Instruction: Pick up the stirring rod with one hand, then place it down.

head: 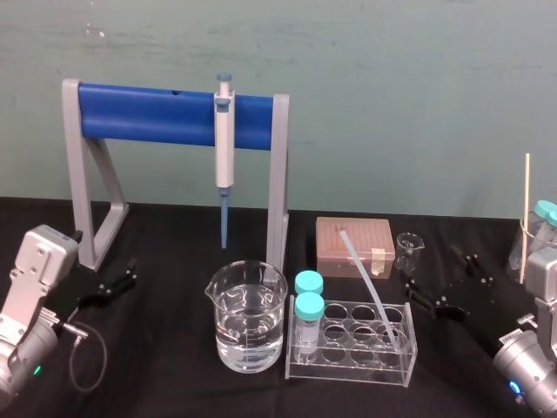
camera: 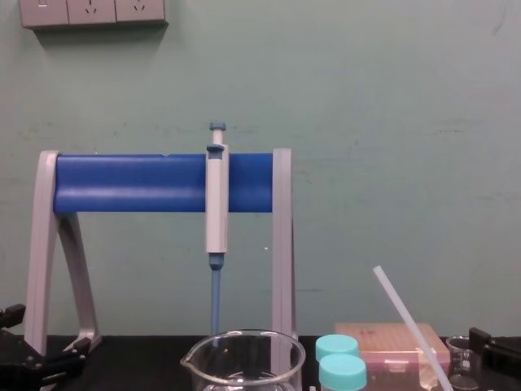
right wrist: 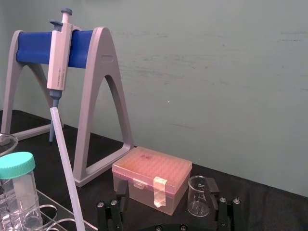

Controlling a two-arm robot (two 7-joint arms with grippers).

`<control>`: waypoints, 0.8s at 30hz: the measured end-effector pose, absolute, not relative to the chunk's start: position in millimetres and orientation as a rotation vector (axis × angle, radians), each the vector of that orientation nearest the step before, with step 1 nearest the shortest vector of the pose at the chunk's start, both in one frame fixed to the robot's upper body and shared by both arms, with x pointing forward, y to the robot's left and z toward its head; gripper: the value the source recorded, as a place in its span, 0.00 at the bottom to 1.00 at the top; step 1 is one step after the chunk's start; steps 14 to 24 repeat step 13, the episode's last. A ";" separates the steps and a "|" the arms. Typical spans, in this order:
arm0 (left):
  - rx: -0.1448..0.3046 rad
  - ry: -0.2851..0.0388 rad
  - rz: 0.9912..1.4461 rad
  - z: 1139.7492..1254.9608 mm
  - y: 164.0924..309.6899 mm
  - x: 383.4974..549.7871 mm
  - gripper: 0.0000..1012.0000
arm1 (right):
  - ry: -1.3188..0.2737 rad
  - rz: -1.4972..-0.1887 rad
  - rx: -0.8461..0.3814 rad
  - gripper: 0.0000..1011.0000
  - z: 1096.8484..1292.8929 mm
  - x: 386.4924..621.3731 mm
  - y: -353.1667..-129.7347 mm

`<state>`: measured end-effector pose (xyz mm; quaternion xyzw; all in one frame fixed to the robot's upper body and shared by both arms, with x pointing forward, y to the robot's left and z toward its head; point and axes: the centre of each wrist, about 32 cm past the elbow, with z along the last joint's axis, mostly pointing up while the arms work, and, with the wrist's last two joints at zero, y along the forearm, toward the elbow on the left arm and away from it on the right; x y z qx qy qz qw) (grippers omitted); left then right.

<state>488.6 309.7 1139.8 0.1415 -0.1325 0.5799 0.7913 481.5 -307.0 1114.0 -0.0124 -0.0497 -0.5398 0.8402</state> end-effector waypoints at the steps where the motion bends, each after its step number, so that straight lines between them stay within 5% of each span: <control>1: 0.304 -0.285 1.248 1139.8 309.7 488.6 0.99 | -0.105 -1.141 -0.026 0.99 1114.0 481.4 -307.0; 24: 0.305 -0.285 1.248 1139.8 309.7 488.6 0.99 | -0.104 -1.142 -0.026 0.99 1113.8 481.1 -307.3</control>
